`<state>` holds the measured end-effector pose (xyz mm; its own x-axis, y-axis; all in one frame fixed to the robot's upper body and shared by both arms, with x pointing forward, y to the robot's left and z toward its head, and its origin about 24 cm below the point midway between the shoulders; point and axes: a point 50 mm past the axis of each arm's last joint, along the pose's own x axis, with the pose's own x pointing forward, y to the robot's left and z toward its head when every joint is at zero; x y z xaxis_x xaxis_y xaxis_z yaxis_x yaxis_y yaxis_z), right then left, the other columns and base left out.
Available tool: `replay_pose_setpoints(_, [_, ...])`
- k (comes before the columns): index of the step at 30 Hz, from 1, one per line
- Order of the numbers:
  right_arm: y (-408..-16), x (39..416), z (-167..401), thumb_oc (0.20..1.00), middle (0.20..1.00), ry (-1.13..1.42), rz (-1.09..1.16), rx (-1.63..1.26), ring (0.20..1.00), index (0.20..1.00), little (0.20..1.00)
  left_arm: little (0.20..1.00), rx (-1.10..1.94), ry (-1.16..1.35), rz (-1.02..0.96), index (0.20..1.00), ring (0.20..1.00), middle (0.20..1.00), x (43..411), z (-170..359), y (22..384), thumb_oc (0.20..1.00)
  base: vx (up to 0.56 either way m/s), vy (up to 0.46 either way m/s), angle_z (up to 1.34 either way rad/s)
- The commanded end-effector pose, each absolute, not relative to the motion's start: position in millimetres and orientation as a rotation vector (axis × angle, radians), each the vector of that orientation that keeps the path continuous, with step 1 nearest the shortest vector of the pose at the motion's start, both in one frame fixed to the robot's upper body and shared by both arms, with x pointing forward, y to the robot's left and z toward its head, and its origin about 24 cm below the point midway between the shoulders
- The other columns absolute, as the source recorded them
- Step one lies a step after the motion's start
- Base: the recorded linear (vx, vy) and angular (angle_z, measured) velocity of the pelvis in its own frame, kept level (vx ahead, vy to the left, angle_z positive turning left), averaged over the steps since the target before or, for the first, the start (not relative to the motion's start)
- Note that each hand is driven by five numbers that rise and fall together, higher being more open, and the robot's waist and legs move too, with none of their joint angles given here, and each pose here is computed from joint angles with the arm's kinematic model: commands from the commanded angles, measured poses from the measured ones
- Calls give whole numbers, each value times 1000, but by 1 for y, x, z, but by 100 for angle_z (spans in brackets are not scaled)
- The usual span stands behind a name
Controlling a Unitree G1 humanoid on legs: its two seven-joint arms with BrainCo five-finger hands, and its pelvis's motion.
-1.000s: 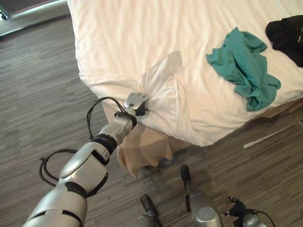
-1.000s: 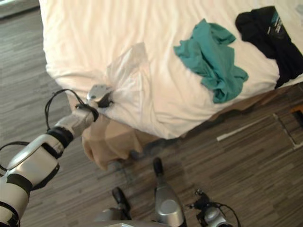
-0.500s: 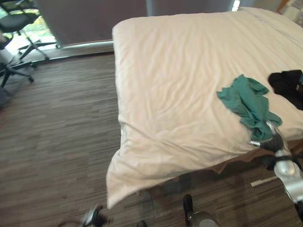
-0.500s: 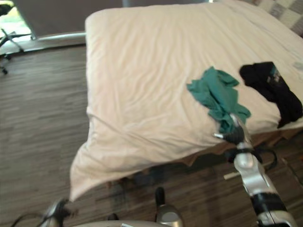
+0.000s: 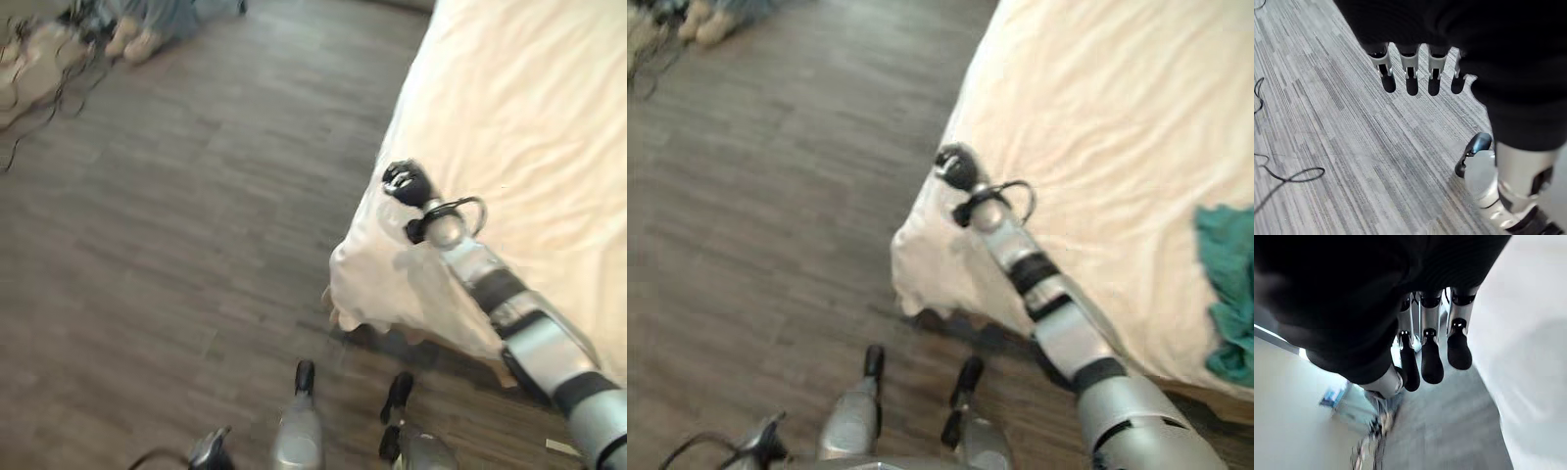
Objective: Tidy up the quilt and then pick up the clothes from the bed and put them into the laundry hamper.
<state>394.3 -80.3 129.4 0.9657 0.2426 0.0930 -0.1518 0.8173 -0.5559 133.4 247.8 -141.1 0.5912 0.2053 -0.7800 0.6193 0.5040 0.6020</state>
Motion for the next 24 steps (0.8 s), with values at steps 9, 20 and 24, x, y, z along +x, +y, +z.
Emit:
replay_pose_setpoints(9, [-84, 291, -53, 200, 200, 421, 437, -563, 200, 200, 200, 1000, 999, 735, -273, 1000, 1000, 1000, 184, -127, 211, 1000, -3, 61, 21])
replay_pose_setpoints(20, [-153, 272, 84, 200, 200, -204, 450, -65, 200, 200, 200, 1000, 951, 960, -217, 1000, 1000, 1000, 139, -140, 249, 1000, 118, 53, -48])
replay_pose_setpoints(24, [-169, 290, 104, 200, 200, -289, 261, 264, 200, 200, 200, 1000, 924, 864, -256, 1000, 1000, 1000, 162, -134, 230, 1000, -30, 51, -25])
